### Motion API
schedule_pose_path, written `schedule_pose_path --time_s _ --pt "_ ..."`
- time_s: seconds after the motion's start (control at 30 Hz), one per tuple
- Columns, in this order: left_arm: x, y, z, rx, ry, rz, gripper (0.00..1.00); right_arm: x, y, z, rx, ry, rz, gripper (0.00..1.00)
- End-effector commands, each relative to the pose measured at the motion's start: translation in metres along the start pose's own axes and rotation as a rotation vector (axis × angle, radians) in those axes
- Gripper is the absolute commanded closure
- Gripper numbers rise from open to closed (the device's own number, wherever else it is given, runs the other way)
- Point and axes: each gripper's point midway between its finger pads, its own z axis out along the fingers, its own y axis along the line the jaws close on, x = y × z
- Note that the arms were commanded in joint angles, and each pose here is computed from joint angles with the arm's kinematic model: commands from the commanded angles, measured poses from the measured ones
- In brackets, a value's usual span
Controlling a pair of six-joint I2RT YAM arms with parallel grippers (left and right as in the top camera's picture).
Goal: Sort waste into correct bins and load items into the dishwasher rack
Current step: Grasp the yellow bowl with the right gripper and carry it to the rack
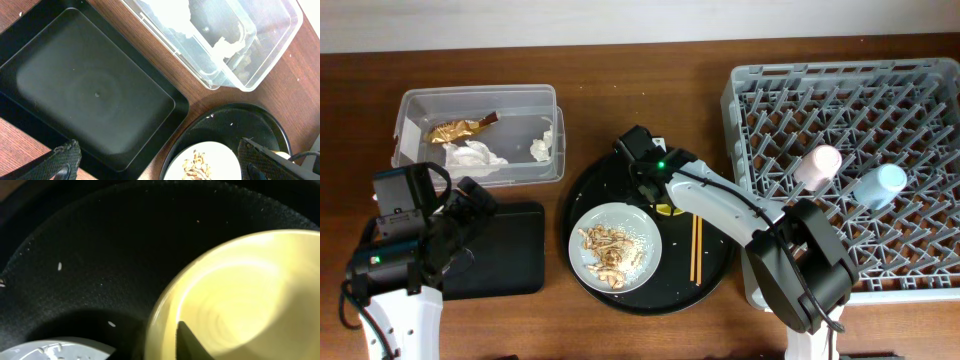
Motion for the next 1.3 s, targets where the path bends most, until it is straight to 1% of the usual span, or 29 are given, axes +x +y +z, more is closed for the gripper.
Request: schedule_pose_path --time_s 0.0,0.07,0.17,0.33,0.4,0.43,0.5,0.57,0.63,0.7,0.77,0.9,1.0,1.1,1.2,1.27 --pt "-0.002 0.001 -0.003 0.001 -0.013 0.011 0.0 -0.007 0.009 -0.006 -0.012 -0.008 0.002 0.84" --pt "-0.002 0.001 -0.003 0.001 -0.013 0.011 0.01 -0.013 0.012 -0.013 -0.017 -0.015 0.003 0.96" --pt "-0.002 0.001 -0.003 0.001 -0.013 0.011 0.01 -0.024 0.016 -0.031 -0.021 -0.022 0.004 0.96" --pt "-0.002 0.001 -0.003 0.0 -0.014 0.011 0.01 -0.064 0.01 -0.086 -0.022 -0.056 0.047 0.96" --pt "-0.002 0.001 -0.003 0.001 -0.013 0.011 0.01 -0.091 -0.013 -0.123 -0.012 -0.08 0.099 0.96" --pt "-0.002 0.001 -0.003 0.001 -0.013 0.011 0.01 -0.101 -0.02 -0.137 -0.034 -0.085 0.083 0.96" --pt "-0.002 0.001 -0.003 0.001 -0.013 0.011 0.01 -0.122 -0.039 -0.171 -0.122 -0.089 0.055 0.96" --pt "-0.002 0.001 -0.003 0.001 -0.013 0.011 0.01 -0.137 -0.071 -0.201 -0.186 -0.102 0.077 0.96" --pt "-0.002 0.001 -0.003 0.001 -0.013 0.011 0.01 -0.152 -0.122 -0.228 -0.245 -0.135 0.132 0.96" --pt "-0.002 0.001 -0.003 0.001 -0.013 0.011 0.01 -0.16 -0.172 -0.242 -0.317 -0.17 0.186 0.96" --pt "-0.002 0.001 -0.003 0.001 -0.013 0.011 0.01 -0.161 -0.229 -0.253 -0.357 -0.213 0.263 0.96" --pt "-0.002 0.001 -0.003 0.001 -0.013 0.011 0.01 -0.158 -0.305 -0.271 -0.375 -0.322 0.283 0.96" --pt "-0.002 0.001 -0.003 0.001 -0.013 0.011 0.01 -0.155 -0.357 -0.274 -0.386 -0.39 0.333 0.96" --pt "-0.002 0.001 -0.003 0.001 -0.013 0.011 0.01 -0.162 -0.38 -0.261 -0.474 -0.428 0.364 0.96" --pt "-0.002 0.001 -0.003 0.001 -0.013 0.011 0.01 -0.173 -0.378 -0.24 -0.64 -0.449 0.333 0.96" --pt "-0.002 0.001 -0.003 0.0 -0.014 0.011 0.01 -0.174 -0.38 -0.224 -0.691 -0.432 0.351 0.96"
